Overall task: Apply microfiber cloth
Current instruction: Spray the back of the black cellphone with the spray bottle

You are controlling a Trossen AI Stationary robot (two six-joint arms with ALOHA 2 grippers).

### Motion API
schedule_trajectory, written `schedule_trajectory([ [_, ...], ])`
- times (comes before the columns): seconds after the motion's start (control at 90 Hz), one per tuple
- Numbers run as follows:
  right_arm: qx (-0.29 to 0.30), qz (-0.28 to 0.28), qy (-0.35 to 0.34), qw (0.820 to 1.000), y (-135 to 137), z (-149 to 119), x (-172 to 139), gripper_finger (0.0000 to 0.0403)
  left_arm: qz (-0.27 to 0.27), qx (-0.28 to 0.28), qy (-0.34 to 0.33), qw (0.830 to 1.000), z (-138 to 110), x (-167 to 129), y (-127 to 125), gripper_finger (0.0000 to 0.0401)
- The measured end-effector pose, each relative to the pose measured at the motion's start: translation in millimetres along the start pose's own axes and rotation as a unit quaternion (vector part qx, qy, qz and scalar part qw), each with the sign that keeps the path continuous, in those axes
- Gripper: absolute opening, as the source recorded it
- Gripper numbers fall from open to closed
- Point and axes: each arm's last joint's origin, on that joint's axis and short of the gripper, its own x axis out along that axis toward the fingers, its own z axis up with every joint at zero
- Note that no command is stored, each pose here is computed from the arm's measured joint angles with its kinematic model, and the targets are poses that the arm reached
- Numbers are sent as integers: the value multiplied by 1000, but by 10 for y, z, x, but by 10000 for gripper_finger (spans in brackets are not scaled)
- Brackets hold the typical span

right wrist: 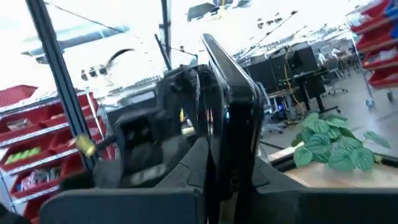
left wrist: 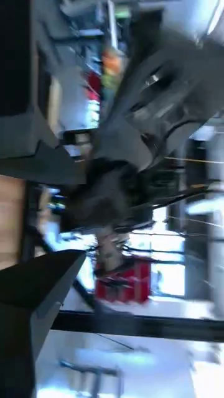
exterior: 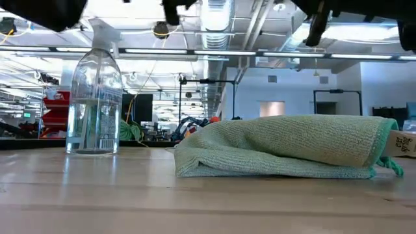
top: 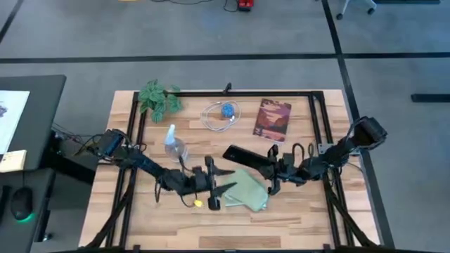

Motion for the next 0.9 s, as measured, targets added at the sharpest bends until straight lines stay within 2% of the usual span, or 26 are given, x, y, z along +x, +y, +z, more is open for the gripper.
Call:
schedule_trajectory([
  [0.189, -27, -4, -8, 1000, 51, -27, 107, 12, -52, -24, -4, 998, -30, 126, 205, 157],
  [0.478, -26, 6, -14, 1000, 27, -13, 154, 12, -35, 5, -54, 998, 95, 178, 210, 149],
  [0.589, -25, 6, -14, 1000, 27, -14, 154, 12, -26, 5, -64, 998, 131, 200, 210, 121],
  [0.744, -25, 10, -14, 1000, 30, -15, 153, 12, -15, 12, -62, 998, 140, 215, 207, 55],
  [0.9, -37, 17, -9, 999, 36, -17, 149, 12, -35, 42, 2, 999, 19, 167, 77, 5],
])
